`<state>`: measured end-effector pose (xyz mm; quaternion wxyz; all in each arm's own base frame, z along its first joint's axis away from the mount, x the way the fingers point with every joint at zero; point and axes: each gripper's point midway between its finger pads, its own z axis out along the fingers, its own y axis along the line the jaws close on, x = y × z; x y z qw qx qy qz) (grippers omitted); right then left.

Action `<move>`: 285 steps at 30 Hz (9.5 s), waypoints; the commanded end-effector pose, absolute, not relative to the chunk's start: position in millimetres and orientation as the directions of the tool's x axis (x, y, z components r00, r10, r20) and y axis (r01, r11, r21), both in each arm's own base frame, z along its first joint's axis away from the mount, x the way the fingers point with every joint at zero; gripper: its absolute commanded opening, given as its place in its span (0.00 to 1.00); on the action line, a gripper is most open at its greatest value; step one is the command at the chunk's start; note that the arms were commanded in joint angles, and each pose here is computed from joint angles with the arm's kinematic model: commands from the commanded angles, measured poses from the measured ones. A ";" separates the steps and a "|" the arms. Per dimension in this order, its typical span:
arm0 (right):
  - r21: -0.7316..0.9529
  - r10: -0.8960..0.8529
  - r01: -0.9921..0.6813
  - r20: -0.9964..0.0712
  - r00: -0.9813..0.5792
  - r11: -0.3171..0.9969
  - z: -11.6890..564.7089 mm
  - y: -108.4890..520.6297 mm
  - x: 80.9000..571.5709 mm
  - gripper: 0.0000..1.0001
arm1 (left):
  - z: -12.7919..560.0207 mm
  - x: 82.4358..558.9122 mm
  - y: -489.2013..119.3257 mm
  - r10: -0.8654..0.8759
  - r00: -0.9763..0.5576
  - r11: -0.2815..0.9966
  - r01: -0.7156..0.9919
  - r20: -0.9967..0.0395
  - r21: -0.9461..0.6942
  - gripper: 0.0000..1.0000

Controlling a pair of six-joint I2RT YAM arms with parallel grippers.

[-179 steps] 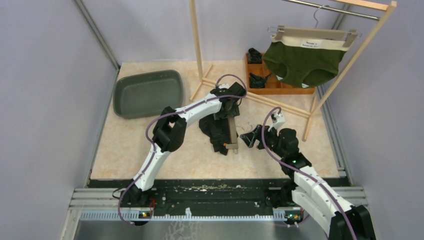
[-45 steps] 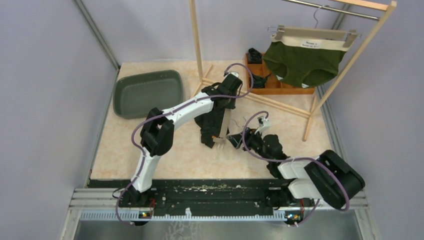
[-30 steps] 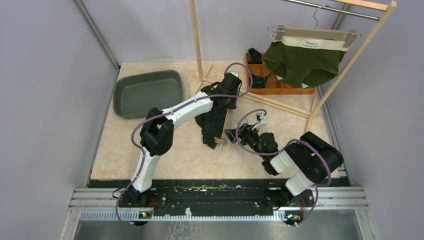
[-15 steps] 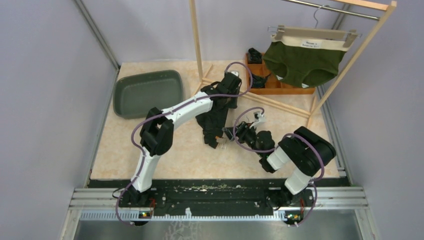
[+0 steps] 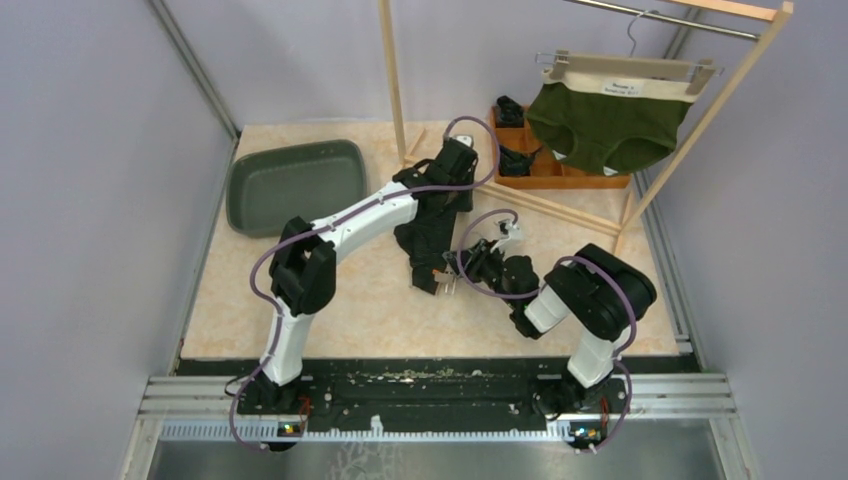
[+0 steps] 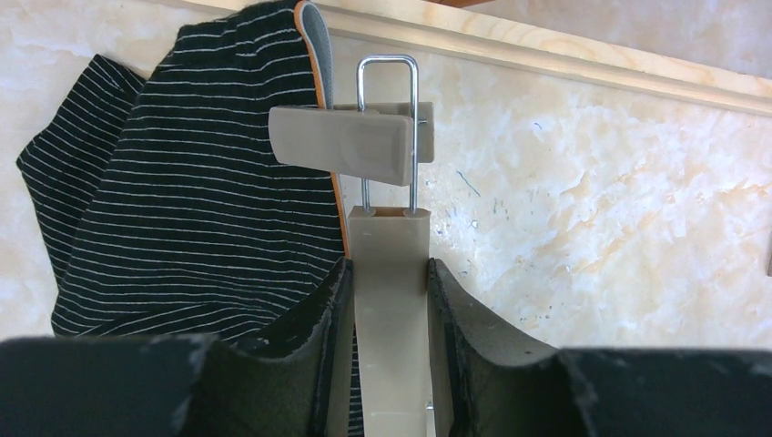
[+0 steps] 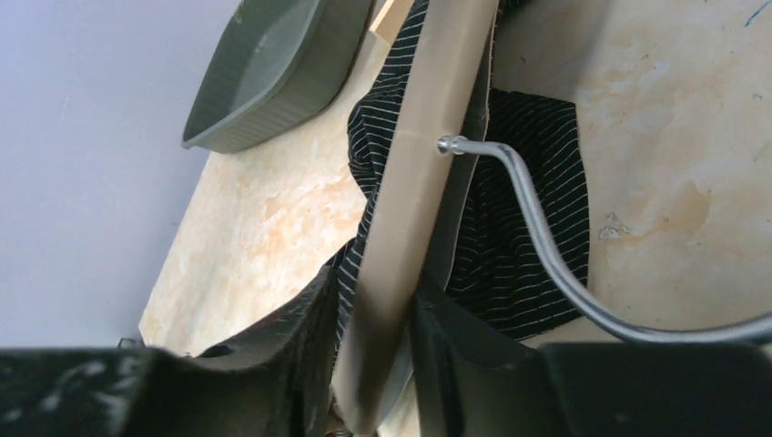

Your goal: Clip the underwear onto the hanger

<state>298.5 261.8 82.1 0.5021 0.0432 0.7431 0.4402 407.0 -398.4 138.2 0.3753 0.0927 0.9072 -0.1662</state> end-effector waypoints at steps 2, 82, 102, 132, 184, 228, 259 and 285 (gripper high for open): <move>0.692 0.539 -0.419 -0.721 -0.435 0.588 104.5 267.5 306.7 0.25 | 162.8 402.0 -404.3 0.000 -0.683 0.905 0.310 -0.730 -0.290 0.00; 0.238 0.262 -0.290 -0.964 0.048 0.927 509.6 191.2 467.2 0.00 | 280.7 337.8 -217.3 -0.360 -0.340 0.889 0.159 -0.869 -0.430 1.00; 0.241 0.279 -0.264 -0.953 0.116 0.934 549.6 180.0 440.7 0.00 | 289.3 332.1 -213.5 -0.375 -0.328 0.879 0.171 -0.867 -0.445 1.00; 0.302 0.316 -0.223 -0.948 0.031 0.927 522.5 175.9 496.5 0.00 | 297.8 333.6 -204.6 -0.369 -0.306 0.890 0.156 -0.878 -0.429 1.00; 0.333 0.362 -0.256 -0.929 0.075 0.907 545.5 165.8 468.7 0.41 | 294.2 333.1 -203.5 -0.372 -0.320 0.887 0.154 -0.871 -0.435 1.00; 0.279 0.283 -0.046 -0.948 0.143 0.959 450.6 54.6 290.0 0.79 | 311.7 356.6 -237.5 -0.330 -0.319 0.872 0.258 -0.889 -0.416 1.00; 0.278 0.278 -0.005 -0.960 0.042 0.960 372.1 45.6 269.6 0.89 | 303.6 350.4 -238.4 -0.318 -0.330 0.865 0.282 -0.889 -0.414 1.00; 0.277 0.278 -0.033 -0.961 0.005 0.960 366.1 57.2 281.3 0.89 | 308.6 352.4 -237.1 -0.321 -0.313 0.868 0.279 -0.894 -0.410 1.00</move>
